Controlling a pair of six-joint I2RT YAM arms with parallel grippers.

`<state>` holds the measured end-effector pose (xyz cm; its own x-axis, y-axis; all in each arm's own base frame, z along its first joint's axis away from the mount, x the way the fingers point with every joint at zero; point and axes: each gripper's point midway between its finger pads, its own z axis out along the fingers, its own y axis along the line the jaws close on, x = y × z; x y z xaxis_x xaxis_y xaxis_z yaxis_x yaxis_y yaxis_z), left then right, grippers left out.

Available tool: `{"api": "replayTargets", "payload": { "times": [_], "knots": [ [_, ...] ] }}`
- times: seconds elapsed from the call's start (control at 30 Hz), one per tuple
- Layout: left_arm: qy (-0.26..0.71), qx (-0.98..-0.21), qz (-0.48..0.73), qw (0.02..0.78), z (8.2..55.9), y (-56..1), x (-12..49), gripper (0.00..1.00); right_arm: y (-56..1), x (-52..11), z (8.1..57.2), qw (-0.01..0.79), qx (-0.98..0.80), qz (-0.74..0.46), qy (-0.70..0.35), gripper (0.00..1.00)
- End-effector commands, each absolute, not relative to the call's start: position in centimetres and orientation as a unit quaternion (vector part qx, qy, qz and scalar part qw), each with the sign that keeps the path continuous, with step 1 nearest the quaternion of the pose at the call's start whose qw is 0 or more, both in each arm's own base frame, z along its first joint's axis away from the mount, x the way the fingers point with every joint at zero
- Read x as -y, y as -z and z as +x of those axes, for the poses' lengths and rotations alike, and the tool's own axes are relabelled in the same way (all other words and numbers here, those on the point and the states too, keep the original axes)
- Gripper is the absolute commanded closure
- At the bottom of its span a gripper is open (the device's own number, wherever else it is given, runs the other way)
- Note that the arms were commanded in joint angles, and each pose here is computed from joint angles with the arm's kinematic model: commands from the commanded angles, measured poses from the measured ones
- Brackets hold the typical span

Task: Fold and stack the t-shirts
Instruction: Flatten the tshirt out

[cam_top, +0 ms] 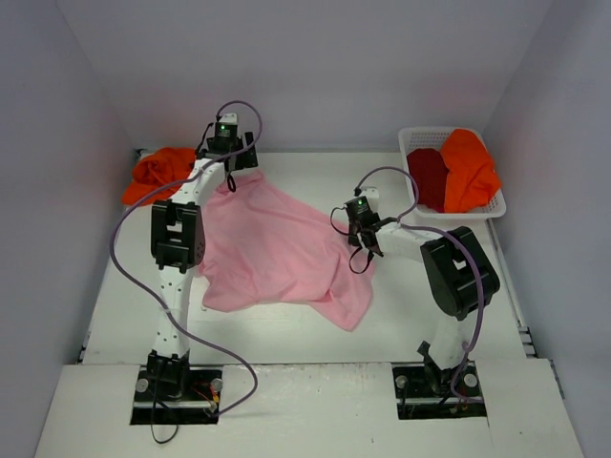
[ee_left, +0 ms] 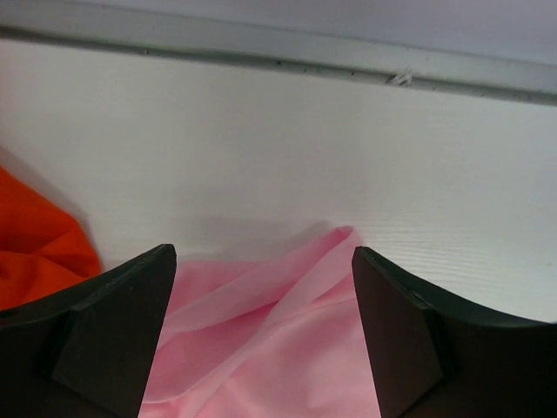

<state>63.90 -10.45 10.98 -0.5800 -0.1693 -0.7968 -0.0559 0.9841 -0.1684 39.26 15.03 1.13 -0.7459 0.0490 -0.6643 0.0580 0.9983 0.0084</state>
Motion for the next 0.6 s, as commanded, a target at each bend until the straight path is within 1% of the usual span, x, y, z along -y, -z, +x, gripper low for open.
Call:
{"api": "replayTargets", "payload": {
  "times": [0.0, 0.17, 0.27, 0.57],
  "knots": [
    [0.08, -0.873, -0.076, 0.475, 64.7, -12.2, 9.4, 0.23, -3.3, -14.7, 39.6, 0.378, -0.925, 0.039, 0.001, 1.0],
    [0.079, -0.875, -0.085, 0.471, 64.4, -11.6, 9.2, 0.23, -3.6, -14.9, 39.7, 0.38, -0.924, 0.04, -0.003, 1.0],
    [0.1, -0.875, -0.097, 0.464, 64.5, -11.3, 9.3, 0.23, -3.5, -14.8, 39.7, 0.379, -0.924, 0.042, -0.003, 1.0],
    [0.114, -0.877, -0.101, 0.455, 63.8, -10.9, 9.7, 0.24, -3.4, -15.0, 39.8, 0.378, -0.925, 0.042, -0.004, 1.0]
  ]
}}
